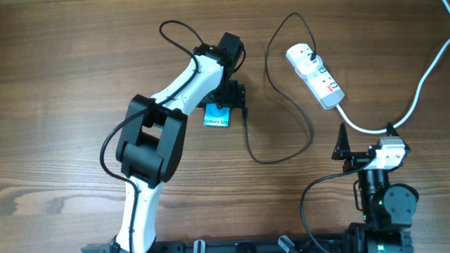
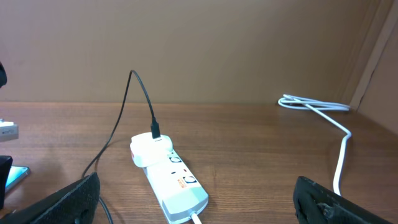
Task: Plug charger to phone and switch on socket
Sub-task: 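Close the left gripper on the phone's edges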
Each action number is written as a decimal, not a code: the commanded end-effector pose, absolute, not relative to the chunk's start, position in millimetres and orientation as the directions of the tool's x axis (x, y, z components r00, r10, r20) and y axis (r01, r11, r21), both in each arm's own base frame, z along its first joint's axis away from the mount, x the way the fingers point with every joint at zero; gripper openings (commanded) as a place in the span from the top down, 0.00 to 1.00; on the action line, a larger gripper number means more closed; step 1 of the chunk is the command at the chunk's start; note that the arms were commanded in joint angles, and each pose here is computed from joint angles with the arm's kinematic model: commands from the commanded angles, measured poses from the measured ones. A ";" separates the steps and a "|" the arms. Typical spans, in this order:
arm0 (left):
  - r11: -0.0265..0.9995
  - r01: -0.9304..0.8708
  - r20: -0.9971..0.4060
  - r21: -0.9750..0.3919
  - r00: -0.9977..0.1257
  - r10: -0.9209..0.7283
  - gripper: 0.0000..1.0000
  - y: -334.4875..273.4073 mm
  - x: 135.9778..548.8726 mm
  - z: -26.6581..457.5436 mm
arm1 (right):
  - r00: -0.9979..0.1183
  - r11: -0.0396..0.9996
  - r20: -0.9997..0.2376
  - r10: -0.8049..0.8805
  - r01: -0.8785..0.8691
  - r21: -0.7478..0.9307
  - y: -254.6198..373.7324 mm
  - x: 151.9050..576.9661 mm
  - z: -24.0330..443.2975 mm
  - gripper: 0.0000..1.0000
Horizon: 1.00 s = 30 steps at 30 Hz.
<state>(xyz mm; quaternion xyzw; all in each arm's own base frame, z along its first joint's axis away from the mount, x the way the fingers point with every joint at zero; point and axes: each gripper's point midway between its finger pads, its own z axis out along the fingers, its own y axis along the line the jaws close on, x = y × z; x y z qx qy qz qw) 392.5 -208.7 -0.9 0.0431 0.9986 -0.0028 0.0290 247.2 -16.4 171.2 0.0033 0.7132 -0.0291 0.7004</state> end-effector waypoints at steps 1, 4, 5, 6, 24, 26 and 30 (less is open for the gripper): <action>0.996 0.077 -0.038 0.042 -0.996 0.079 0.00 -198.7 391.8 -16.8 | -0.013 0.998 -1.000 -0.023 0.055 -0.024 -17.8 247.0 172.2 0.00; 0.996 0.079 -0.015 0.052 -0.997 0.080 0.06 -196.3 386.8 -19.4 | -0.013 0.998 -1.000 -0.023 0.055 -0.024 -17.8 247.0 172.2 0.00; 0.995 0.079 -0.008 0.054 -0.997 0.080 0.07 -195.5 385.3 -19.4 | -0.013 0.998 -1.000 -0.023 0.055 -0.023 -17.8 247.0 172.2 0.00; 0.995 0.080 -0.005 0.056 -0.997 0.080 0.06 -195.0 384.4 -19.4 | -0.013 0.998 -1.000 -0.023 0.055 -0.024 -17.8 247.0 172.2 0.00; 0.993 0.101 -0.004 0.053 -0.995 0.102 0.17 -195.5 384.5 -19.4 | -0.013 0.998 -1.000 -0.023 0.055 -0.024 -17.8 247.0 172.2 0.00; 0.993 0.101 -0.003 0.053 -0.995 0.102 0.17 -195.4 384.4 -19.4 | -0.013 0.998 -1.000 -0.023 0.055 -0.024 -17.8 247.0 172.2 0.00; 0.993 0.101 -0.002 0.053 -0.995 0.102 0.20 -195.4 384.3 -19.4 | -0.013 0.998 -1.000 -0.023 0.055 -0.023 -17.8 247.0 172.2 0.00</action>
